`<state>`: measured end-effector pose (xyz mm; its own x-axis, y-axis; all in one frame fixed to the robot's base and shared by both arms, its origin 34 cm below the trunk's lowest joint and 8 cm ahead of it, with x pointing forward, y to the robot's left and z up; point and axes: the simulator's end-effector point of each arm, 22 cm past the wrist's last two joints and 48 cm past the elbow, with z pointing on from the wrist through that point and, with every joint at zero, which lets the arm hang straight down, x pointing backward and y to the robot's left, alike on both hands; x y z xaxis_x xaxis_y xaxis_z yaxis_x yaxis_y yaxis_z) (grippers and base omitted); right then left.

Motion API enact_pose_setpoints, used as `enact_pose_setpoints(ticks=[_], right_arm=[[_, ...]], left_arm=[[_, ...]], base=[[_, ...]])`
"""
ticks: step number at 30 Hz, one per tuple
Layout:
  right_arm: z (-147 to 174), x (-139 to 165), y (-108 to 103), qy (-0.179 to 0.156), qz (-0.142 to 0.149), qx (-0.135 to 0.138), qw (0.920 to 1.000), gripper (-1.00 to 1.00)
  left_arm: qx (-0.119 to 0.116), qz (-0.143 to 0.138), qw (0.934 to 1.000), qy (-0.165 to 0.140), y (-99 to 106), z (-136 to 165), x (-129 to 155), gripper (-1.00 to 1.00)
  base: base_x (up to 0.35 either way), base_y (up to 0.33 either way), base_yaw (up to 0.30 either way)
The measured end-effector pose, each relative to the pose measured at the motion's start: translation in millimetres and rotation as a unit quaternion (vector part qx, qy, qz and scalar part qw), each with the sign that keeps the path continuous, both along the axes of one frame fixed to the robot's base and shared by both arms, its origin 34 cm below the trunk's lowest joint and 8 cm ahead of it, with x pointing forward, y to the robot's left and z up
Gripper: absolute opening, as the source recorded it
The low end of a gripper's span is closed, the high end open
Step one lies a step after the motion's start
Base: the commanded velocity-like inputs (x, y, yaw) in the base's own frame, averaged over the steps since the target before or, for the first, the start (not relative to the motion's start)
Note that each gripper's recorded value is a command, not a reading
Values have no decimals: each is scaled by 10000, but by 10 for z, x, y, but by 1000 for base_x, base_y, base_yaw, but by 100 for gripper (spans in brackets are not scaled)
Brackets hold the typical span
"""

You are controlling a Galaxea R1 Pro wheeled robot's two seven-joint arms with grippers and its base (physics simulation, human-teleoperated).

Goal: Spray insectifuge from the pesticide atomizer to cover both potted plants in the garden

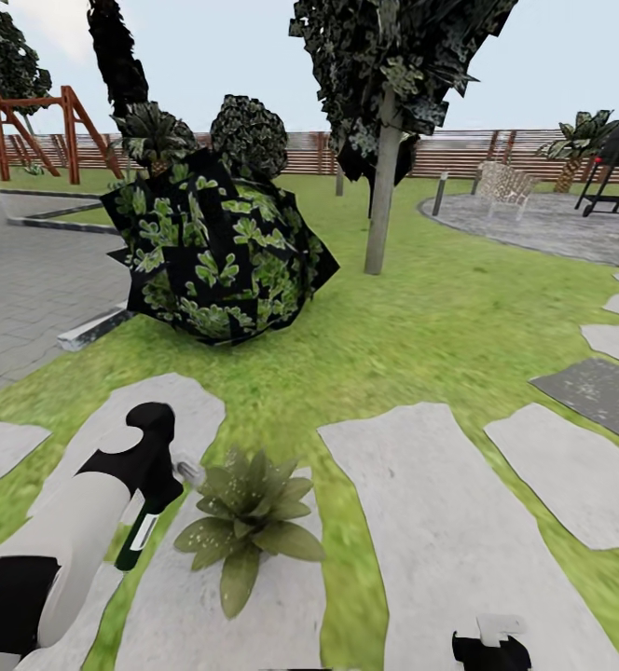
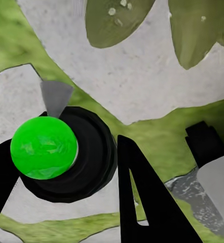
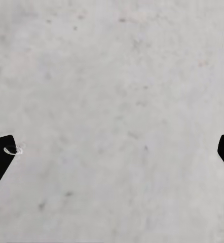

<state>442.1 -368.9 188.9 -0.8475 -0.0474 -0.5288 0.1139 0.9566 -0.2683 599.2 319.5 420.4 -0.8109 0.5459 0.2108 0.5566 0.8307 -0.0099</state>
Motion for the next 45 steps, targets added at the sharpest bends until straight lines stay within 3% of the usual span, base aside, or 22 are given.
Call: enact_pose_setpoints(ticks=[15, 32, 45], right_arm=[[-5, 0, 14, 4, 6, 9, 10000, 100], [-5, 2, 16, 5, 18, 6, 10000, 100], [1, -3, -33, 6, 23, -24, 10000, 100]], left_arm=[[39, -11, 10000, 11, 13, -7, -6, -100], [76, -21, 10000, 9, 28, -5, -6, -100], [83, -32, 10000, 45, 23, -34, -39, -100]], base=[[87, -60, 229], [66, -174, 224], [131, -1, 20]])
